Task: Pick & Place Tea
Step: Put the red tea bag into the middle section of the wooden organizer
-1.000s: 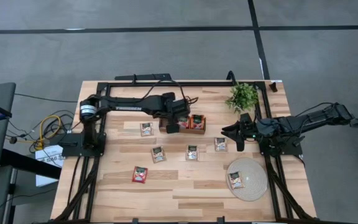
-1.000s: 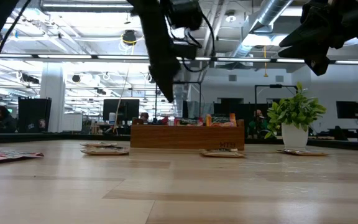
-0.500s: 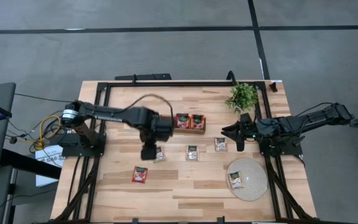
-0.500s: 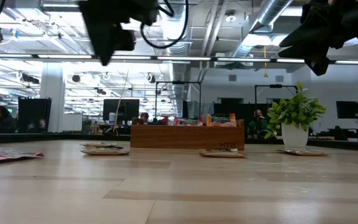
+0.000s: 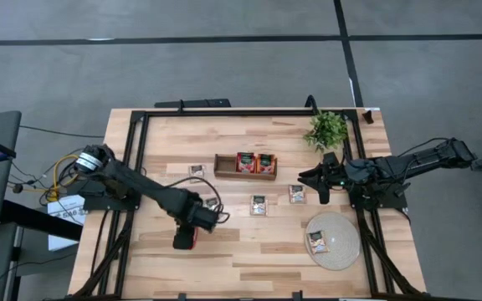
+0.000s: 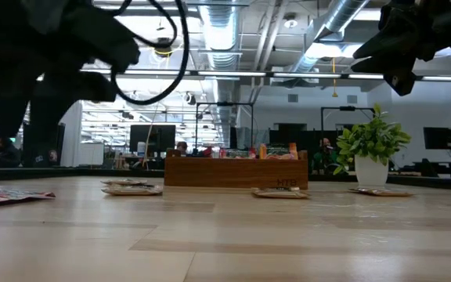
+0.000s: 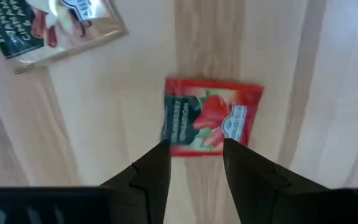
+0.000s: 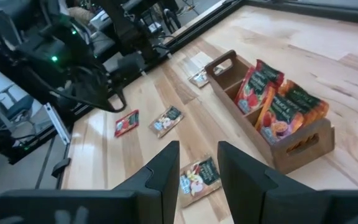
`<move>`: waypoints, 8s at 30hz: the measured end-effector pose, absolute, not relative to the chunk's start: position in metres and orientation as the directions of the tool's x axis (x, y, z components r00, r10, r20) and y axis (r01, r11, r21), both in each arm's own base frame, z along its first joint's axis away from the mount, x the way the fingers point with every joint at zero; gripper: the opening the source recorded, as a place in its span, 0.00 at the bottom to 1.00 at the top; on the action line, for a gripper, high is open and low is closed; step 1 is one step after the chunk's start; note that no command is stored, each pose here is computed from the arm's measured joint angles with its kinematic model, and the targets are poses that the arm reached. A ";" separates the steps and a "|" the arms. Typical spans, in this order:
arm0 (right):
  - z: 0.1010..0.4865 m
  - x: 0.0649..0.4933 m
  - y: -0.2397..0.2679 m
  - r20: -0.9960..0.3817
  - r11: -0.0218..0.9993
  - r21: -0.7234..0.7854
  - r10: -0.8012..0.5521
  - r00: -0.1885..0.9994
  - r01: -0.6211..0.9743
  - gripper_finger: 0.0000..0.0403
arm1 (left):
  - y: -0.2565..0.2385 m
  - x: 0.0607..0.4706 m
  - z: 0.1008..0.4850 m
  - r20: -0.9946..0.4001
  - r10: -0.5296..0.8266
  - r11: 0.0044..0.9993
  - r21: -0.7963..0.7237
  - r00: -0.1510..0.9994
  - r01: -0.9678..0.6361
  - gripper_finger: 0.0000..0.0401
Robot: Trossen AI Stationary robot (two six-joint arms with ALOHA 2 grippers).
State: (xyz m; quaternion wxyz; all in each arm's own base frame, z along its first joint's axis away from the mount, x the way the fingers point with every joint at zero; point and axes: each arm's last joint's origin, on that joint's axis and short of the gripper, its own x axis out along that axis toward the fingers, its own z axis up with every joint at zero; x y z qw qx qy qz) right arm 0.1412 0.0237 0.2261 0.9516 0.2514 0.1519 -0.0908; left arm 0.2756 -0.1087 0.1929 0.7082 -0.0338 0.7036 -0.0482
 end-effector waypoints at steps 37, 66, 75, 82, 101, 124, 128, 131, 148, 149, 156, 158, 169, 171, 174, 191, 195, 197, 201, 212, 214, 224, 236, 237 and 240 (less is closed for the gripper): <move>0.226 0.141 0.024 -0.338 0.851 0.470 -0.072 0.938 0.234 0.25 | -0.105 0.243 0.145 -0.995 -0.095 0.992 -0.096 0.022 -0.082 0.35; 0.226 0.141 0.024 -0.336 0.851 0.471 -0.072 0.939 0.234 0.25 | -0.103 0.234 0.154 -0.997 -0.042 0.984 -0.054 0.071 -0.171 0.00; 0.229 0.142 0.025 -0.304 0.847 0.486 -0.068 0.950 0.216 0.25 | -0.096 0.230 0.220 -0.977 0.056 0.974 0.008 0.206 -0.228 0.00; 0.238 0.157 0.029 -0.193 0.893 0.439 -0.016 0.981 0.101 0.25 | -0.096 0.267 0.279 -0.898 0.163 0.985 0.123 0.409 -0.123 0.00; 0.267 0.258 0.050 -0.284 0.986 0.150 -0.023 0.958 0.068 0.46 | -0.038 0.348 0.314 -0.795 0.256 0.961 0.272 0.549 -0.055 0.00; 0.261 0.314 0.031 -0.401 0.978 0.180 -0.027 0.915 0.108 0.44 | -0.036 0.349 0.314 -0.789 0.253 0.963 0.261 0.559 -0.067 0.00; 0.262 0.314 0.029 -0.397 0.977 0.181 -0.030 0.917 0.110 0.40 | -0.036 0.349 0.314 -0.789 0.254 0.963 0.262 0.559 -0.067 0.00; 0.263 0.313 0.028 -0.393 0.977 0.182 -0.033 0.919 0.113 0.37 | -0.036 0.349 0.314 -0.789 0.254 0.963 0.262 0.559 -0.068 0.00; 0.263 0.313 0.029 -0.394 0.976 0.195 -0.016 0.919 0.101 0.02 | -0.036 0.350 0.315 -0.780 0.257 0.962 0.263 0.571 -0.074 0.00; 0.263 0.313 0.029 -0.395 0.975 0.196 -0.016 0.919 0.101 0.02 | -0.036 0.350 0.315 -0.780 0.257 0.962 0.263 0.571 -0.074 0.00; 0.262 0.313 0.029 -0.396 0.971 0.209 -0.024 0.918 0.116 0.00 | -0.036 0.350 0.315 -0.780 0.257 0.962 0.262 0.571 -0.074 0.00; 0.262 0.313 0.028 -0.396 0.969 0.212 -0.034 0.917 0.127 0.00 | -0.036 0.350 0.315 -0.777 0.264 0.961 0.260 0.571 -0.091 0.00; 0.262 0.313 0.027 -0.396 0.962 0.218 -0.068 0.916 0.166 0.00 | -0.034 0.350 0.316 -0.758 0.327 0.944 0.291 0.565 -0.156 0.05; 0.262 0.313 0.026 -0.396 0.960 0.218 -0.079 0.915 0.178 0.00 | -0.034 0.350 0.316 -0.758 0.328 0.944 0.290 0.564 -0.159 0.08; 0.262 0.313 0.024 -0.397 0.958 0.218 -0.088 0.914 0.187 0.00 | -0.034 0.349 0.316 -0.761 0.331 0.943 0.289 0.558 -0.165 0.15; 0.260 0.314 -0.001 -0.411 0.929 0.233 -0.174 0.895 0.287 0.00 | -0.031 0.325 0.304 -0.867 0.377 0.926 0.350 0.325 -0.142 0.44; 0.255 0.312 -0.012 -0.428 0.916 0.232 -0.206 0.880 0.327 0.00 | -0.028 0.314 0.302 -0.879 0.426 0.902 0.394 0.215 -0.176 0.44; 0.250 0.310 -0.017 -0.445 0.910 0.226 -0.222 0.868 0.348 0.00 | -0.027 0.310 0.302 -0.880 0.438 0.894 0.405 0.183 -0.192 0.44; 0.237 0.305 -0.022 -0.464 0.885 0.236 -0.260 0.847 0.401 0.00 | -0.025 0.297 0.305 -0.871 0.432 0.892 0.375 0.233 -0.251 0.44; 0.221 0.298 -0.025 -0.379 0.851 0.240 -0.362 0.852 0.468 0.00 | -0.017 0.226 0.303 -0.740 0.352 0.889 0.073 0.573 -0.453 0.44; 0.222 0.299 -0.026 -0.367 0.850 0.241 -0.366 0.855 0.468 0.00 | -0.016 0.213 0.303 -0.692 0.339 0.886 0.006 0.638 -0.464 0.44; 0.183 0.323 -0.024 -0.388 0.852 0.236 -0.359 0.849 0.468 0.00 | -0.009 0.158 0.291 -0.488 0.312 0.859 -0.221 0.815 -0.461 0.44; 0.170 0.326 -0.035 -0.415 0.844 0.212 -0.380 0.827 0.493 0.00 | -0.004 0.123 0.274 -0.394 0.307 0.828 -0.338 0.866 -0.447 0.44; 0.169 0.326 -0.036 -0.421 0.842 0.209 -0.382 0.823 0.497 0.00 | -0.004 0.122 0.272 -0.396 0.307 0.826 -0.340 0.865 -0.449 0.44; 0.168 0.324 -0.040 -0.434 0.833 0.196 -0.399 0.808 0.517 0.00 | -0.004 0.122 0.267 -0.407 0.308 0.819 -0.347 0.860 -0.457 0.44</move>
